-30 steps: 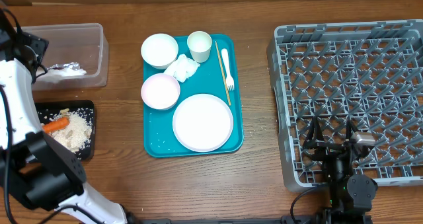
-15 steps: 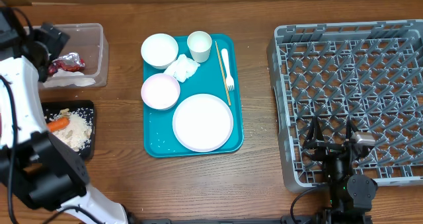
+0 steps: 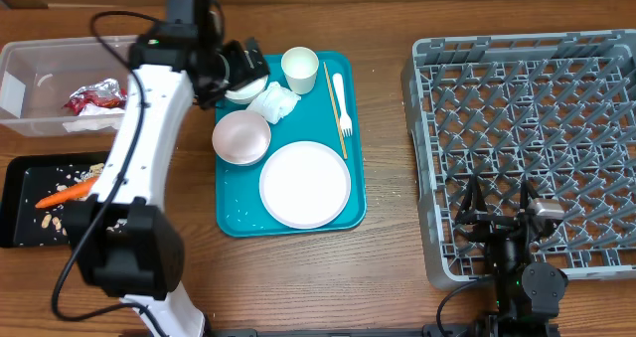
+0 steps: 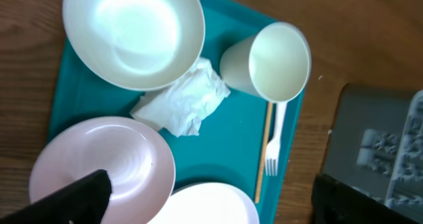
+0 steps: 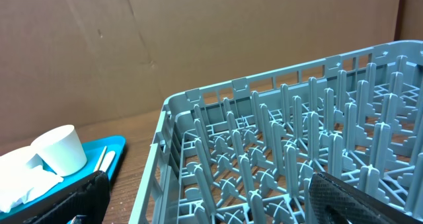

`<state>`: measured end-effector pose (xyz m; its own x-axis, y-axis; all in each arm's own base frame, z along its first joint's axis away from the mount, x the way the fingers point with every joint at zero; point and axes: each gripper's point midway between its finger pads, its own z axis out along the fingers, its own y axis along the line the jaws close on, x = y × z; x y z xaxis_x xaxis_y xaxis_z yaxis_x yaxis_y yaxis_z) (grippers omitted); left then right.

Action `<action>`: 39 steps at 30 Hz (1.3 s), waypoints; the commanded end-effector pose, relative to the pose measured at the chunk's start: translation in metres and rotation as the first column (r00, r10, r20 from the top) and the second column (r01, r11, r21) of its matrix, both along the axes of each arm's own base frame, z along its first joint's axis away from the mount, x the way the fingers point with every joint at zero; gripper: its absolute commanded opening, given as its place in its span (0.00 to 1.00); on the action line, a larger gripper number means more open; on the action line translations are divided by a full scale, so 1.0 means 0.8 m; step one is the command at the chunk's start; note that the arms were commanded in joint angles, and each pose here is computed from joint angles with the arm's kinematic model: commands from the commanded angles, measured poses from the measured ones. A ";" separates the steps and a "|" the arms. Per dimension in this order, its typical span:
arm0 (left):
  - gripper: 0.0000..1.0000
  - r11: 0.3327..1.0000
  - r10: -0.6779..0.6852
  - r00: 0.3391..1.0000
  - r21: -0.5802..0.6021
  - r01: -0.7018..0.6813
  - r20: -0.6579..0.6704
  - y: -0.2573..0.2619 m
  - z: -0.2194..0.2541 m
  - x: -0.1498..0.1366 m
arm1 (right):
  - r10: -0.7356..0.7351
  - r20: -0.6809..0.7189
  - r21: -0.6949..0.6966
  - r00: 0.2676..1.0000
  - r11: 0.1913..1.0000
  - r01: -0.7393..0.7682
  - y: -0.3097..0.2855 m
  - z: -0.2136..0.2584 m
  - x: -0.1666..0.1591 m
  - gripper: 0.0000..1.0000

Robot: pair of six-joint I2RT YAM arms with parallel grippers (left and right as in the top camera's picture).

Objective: Sort waste into correct bins and load items into the dishwasher rack
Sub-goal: 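Move the left gripper to the remaining tissue and grasp it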

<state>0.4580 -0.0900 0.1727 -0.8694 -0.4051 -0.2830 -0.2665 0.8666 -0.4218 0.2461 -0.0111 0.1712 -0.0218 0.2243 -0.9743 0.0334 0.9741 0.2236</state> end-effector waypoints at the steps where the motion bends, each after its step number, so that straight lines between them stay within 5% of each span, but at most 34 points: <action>1: 0.88 0.992 -0.075 0.996 0.101 0.080 -0.045 -0.022 -0.042 0.002 | -0.009 0.006 0.002 1.000 1.000 0.009 -0.002 -0.002 0.000 1.00; 15: 0.85 0.918 -0.163 0.983 0.352 0.181 -0.081 0.000 -0.100 0.020 | -0.009 0.006 0.002 1.000 1.000 0.009 -0.002 -0.002 0.000 1.00; 20: 0.85 0.848 -0.323 0.941 0.411 0.333 -0.097 0.001 -0.108 0.023 | -0.009 0.006 0.002 1.000 1.000 0.009 -0.002 -0.002 0.000 1.00; 39: 0.83 0.813 -0.448 0.880 0.339 0.473 -0.155 -0.031 -0.156 0.015 | -0.009 0.006 0.002 1.000 1.000 0.009 -0.002 -0.002 0.000 1.00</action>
<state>0.4714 -0.1041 0.0657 -0.9468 0.1260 -0.2961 0.1446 0.9886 -0.0415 0.2461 -0.0111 0.1712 -0.0218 0.2240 -0.9744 0.0334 0.9742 0.2232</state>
